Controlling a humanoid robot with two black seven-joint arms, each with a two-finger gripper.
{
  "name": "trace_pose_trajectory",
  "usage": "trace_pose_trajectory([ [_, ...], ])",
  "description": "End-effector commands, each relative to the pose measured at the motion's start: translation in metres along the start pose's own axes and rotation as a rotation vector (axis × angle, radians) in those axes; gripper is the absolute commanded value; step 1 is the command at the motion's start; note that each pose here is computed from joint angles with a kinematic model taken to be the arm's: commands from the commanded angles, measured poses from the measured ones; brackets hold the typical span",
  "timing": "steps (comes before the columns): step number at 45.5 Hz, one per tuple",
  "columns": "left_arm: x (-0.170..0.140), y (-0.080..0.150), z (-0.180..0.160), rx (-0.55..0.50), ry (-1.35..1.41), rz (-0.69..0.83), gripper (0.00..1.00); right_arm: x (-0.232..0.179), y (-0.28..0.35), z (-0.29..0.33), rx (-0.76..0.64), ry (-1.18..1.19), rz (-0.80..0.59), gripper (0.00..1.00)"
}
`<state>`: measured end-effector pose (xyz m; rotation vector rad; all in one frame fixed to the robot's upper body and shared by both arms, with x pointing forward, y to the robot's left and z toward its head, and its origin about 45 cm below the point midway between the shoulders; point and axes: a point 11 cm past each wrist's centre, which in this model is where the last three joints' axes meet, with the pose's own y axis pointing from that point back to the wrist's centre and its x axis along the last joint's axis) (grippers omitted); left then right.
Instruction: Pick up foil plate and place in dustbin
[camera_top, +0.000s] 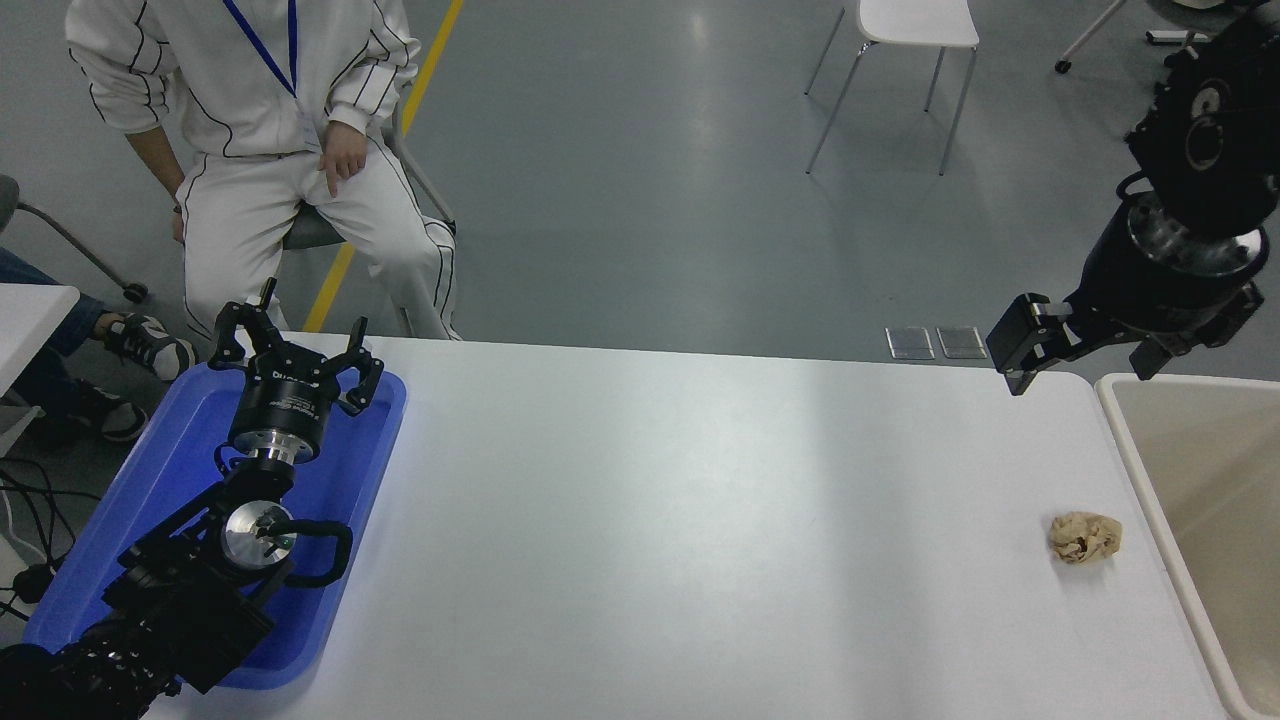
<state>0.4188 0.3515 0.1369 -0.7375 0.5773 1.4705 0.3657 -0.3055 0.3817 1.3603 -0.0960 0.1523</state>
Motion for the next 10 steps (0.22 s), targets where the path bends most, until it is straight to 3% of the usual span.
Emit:
trace_pose_trajectory([
  [1, -0.0002, 0.0000, 0.0000, 0.000, 0.001, -0.001, 1.00, 0.0018, 0.0077, 0.0064, -0.021, -0.009, 0.017, 1.00],
  [10, -0.0002, 0.0000, 0.0000, 0.000, 0.001, -0.001, 1.00, 0.0022, 0.0063, 0.0013, -0.008, -0.001, 0.015, 1.00],
])
